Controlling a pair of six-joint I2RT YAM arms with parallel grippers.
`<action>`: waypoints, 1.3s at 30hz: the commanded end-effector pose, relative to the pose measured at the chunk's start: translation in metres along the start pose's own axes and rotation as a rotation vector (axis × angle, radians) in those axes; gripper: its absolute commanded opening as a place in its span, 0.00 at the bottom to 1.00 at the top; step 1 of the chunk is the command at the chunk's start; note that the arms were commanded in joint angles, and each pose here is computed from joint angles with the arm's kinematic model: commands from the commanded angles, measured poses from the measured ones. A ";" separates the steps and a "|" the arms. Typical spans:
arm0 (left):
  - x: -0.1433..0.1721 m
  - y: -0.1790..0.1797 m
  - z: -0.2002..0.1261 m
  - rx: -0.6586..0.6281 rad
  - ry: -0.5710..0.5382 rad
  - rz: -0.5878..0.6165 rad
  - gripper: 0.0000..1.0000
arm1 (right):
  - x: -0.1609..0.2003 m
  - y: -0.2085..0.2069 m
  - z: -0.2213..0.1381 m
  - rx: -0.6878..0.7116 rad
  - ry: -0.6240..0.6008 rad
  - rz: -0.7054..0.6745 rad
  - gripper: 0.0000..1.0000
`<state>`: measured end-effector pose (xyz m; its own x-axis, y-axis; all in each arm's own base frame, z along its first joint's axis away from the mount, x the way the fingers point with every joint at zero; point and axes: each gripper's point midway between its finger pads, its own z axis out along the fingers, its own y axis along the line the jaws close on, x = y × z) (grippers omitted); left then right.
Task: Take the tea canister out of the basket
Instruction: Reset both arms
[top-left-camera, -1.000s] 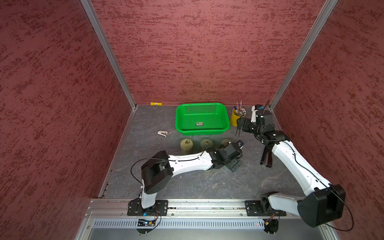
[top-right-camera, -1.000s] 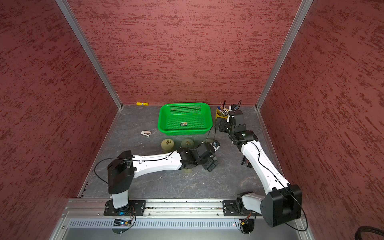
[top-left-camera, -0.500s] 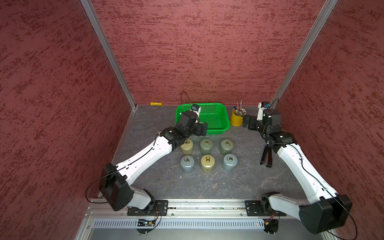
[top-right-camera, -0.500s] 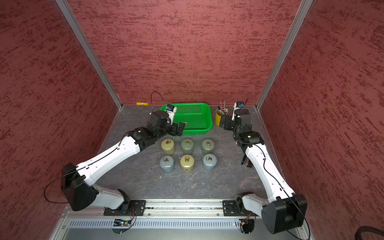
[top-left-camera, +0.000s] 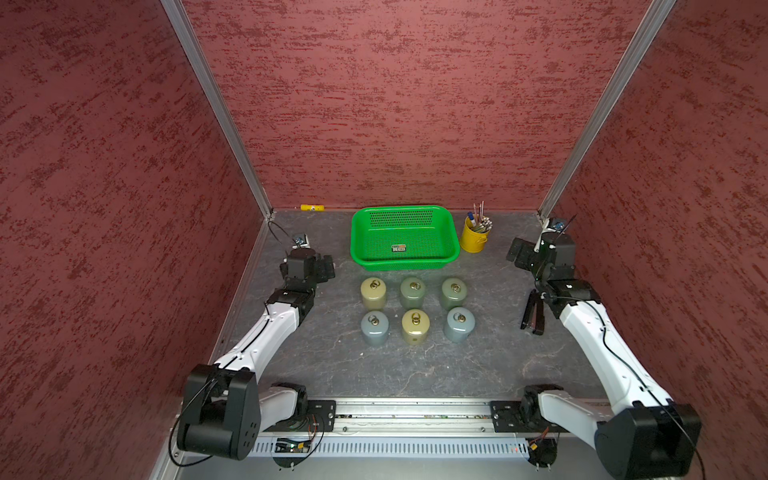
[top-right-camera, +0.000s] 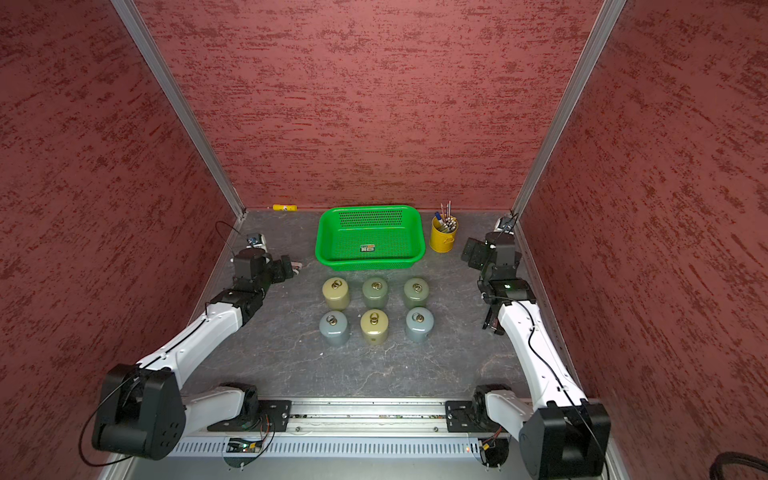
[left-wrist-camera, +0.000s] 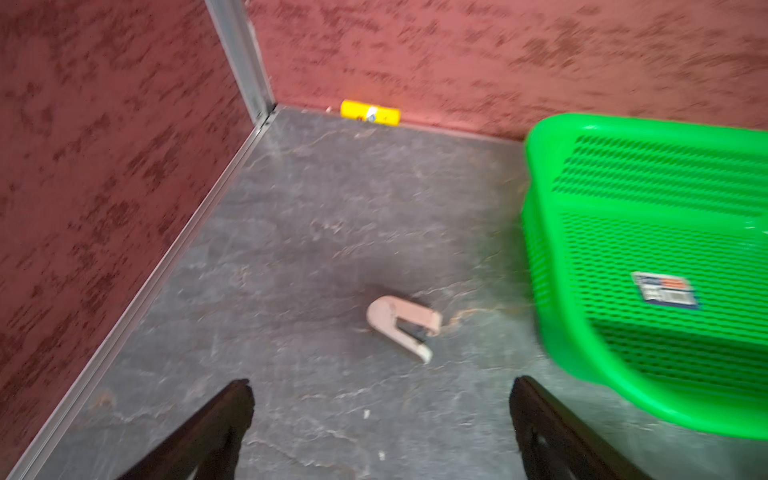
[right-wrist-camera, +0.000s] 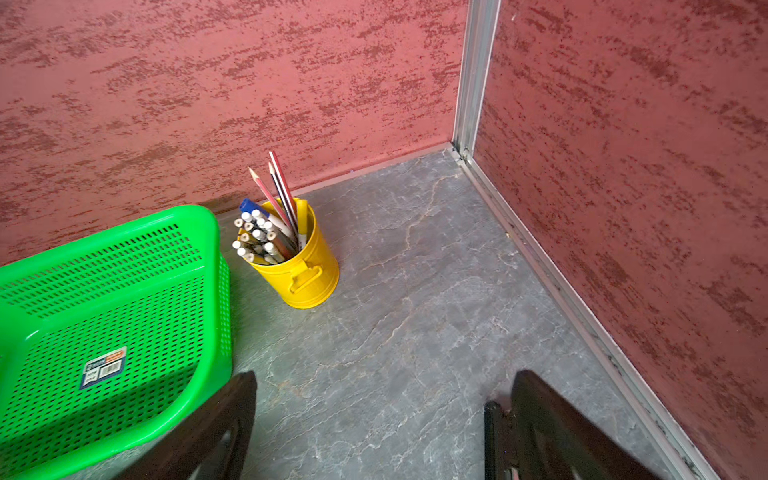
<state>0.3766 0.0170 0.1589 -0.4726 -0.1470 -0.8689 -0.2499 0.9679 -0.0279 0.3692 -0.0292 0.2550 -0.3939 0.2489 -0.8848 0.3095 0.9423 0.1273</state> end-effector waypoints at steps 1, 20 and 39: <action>-0.028 0.007 0.011 0.042 -0.149 -0.027 1.00 | -0.009 -0.009 0.006 0.038 -0.071 0.030 0.99; 0.024 0.004 0.040 0.134 -0.271 -0.015 1.00 | 0.050 -0.017 0.054 0.002 -0.208 -0.020 0.99; 0.027 -0.003 0.036 0.176 -0.291 0.010 1.00 | 0.080 0.005 0.052 -0.163 -0.153 -0.024 0.99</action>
<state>0.3965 0.0188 0.1158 -0.2223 -0.1148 -0.9682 -0.1024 0.9903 -0.0939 0.3851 -0.0238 0.1667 -0.2323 0.1857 -0.9548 0.1929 0.9709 0.1419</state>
